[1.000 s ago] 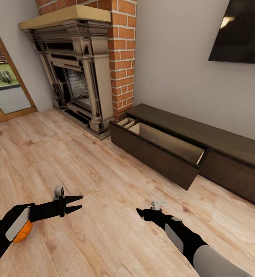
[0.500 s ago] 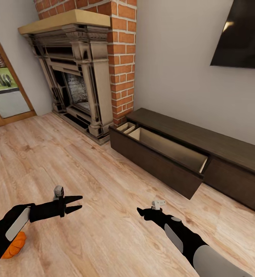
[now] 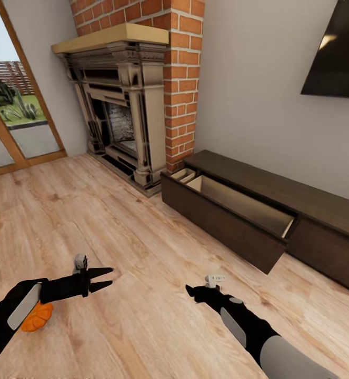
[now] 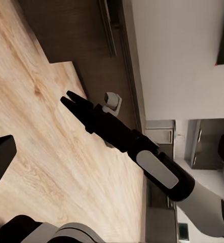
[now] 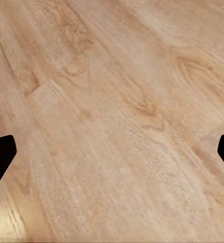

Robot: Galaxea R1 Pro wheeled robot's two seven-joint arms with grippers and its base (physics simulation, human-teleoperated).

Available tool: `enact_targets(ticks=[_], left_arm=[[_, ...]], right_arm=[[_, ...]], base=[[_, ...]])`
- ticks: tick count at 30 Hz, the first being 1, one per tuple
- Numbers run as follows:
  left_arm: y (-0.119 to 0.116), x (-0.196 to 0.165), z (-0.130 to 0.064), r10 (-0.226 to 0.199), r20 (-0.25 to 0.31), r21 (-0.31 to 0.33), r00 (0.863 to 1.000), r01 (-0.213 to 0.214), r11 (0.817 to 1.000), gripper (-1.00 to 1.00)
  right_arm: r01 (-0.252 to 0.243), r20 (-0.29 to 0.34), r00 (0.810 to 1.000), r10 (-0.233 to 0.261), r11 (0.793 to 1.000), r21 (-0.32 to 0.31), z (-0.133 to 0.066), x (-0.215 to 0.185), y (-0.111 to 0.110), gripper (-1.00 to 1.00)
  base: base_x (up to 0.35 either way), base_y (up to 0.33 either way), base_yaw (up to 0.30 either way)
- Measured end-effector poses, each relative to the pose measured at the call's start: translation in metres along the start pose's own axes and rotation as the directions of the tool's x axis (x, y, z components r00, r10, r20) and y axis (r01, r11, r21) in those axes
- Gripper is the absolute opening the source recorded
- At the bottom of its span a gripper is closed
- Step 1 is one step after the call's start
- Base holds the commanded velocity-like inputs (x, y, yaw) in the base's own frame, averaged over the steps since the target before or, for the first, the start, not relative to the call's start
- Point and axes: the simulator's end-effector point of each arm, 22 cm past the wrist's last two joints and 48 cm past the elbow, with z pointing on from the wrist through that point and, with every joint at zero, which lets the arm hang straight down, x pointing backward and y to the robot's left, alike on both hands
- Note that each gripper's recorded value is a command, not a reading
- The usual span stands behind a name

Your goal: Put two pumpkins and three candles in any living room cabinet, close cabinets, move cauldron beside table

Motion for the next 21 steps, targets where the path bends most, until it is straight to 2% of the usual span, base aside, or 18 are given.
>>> enact_targets(ticks=[5, 21], left_arm=[[-0.004, -0.001, -0.001, 0.006, 0.002, 0.004, 1.000, -0.006, 1.000, 1.00], [-0.014, -0.003, -0.003, 0.025, 0.009, 0.011, 1.000, -0.025, 1.000, 1.00]], right_arm=[[0.032, -0.009, 0.999, -0.032, 0.999, 0.009, 0.000, 0.003, 0.005, 1.00], [0.048, 0.018, 0.999, -0.048, 0.999, 0.014, -0.005, -0.009, 0.008, 1.00]], base=[[-0.002, 0.000, 0.182], [0.014, 0.000, 0.182]])
